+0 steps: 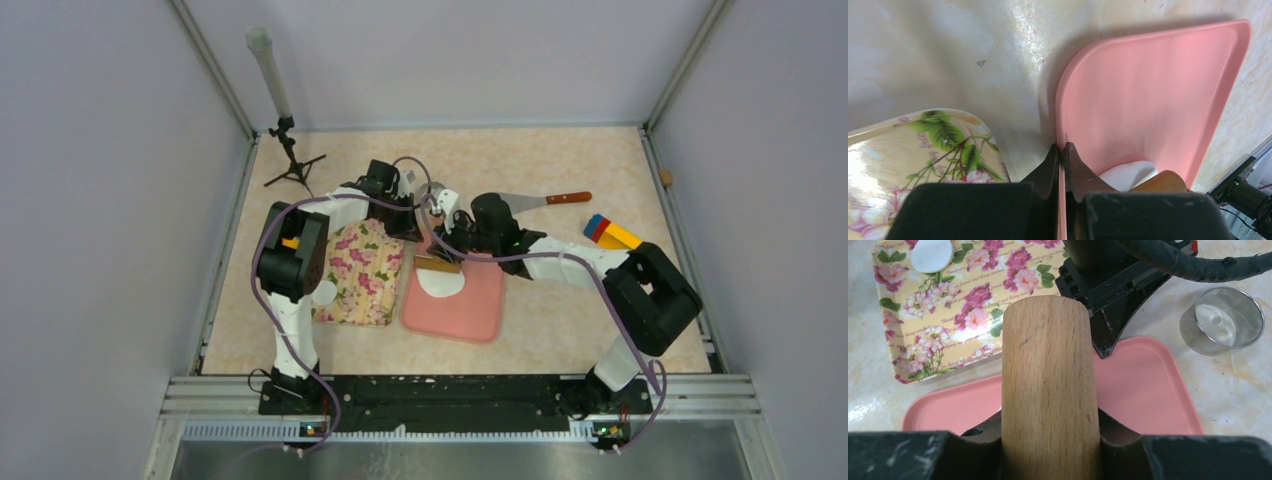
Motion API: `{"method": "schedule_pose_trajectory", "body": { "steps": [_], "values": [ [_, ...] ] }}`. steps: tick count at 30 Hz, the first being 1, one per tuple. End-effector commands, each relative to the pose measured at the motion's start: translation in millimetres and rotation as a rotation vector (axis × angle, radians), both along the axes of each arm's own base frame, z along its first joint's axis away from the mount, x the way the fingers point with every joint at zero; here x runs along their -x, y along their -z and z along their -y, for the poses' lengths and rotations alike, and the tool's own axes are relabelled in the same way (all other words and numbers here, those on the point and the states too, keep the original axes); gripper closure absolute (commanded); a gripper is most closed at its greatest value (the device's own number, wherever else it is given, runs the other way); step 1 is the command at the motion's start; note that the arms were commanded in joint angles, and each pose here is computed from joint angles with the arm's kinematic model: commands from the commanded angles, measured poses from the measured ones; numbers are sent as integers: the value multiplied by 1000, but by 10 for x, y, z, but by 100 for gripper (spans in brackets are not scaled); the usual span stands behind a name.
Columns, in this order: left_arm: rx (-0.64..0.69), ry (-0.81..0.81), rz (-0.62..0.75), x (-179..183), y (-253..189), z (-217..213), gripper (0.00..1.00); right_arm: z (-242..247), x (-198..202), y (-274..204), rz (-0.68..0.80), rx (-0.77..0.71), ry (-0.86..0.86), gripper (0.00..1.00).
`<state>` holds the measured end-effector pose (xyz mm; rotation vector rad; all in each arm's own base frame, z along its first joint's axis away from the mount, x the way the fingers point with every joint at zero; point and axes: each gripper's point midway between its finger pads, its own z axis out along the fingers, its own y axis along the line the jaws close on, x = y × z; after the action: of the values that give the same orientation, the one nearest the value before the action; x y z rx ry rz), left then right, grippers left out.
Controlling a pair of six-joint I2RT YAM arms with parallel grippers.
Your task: Roll out the dumpling wrappers from the dough
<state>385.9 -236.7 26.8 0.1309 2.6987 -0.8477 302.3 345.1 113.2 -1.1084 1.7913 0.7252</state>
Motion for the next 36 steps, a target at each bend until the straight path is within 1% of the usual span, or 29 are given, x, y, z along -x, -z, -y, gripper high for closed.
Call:
{"method": "schedule_pose_trajectory", "body": {
  "steps": [1, 14, 22, 25, 27, 30, 34, 36],
  "values": [
    [-55, -13, -69, 190, 85, -168, 100, 437, 919, 1009, -370, 277, -118, 100],
    [-55, -12, -67, 197, 77, -173, 100, 459, 1136, 1096, -484, 275, -153, 100],
    [-51, -15, -65, 187, 67, -177, 100, 456, 1145, 1123, -497, 277, -152, 100],
    [-47, -14, -66, 190, 59, -176, 100, 442, 1176, 1074, -490, 269, -189, 100],
    [-47, -14, -66, 187, 62, -172, 100, 395, 1136, 915, -457, 241, -208, 100],
    [-46, -14, -67, 188, 69, -170, 100, 273, 957, 453, -385, 118, -211, 100],
    [-44, -16, -70, 185, 83, -165, 100, 144, 568, -261, -280, -77, -124, 100],
    [-44, -17, -67, 178, 79, -164, 100, 98, 436, -453, -293, -127, -88, 100]
  ]
}}
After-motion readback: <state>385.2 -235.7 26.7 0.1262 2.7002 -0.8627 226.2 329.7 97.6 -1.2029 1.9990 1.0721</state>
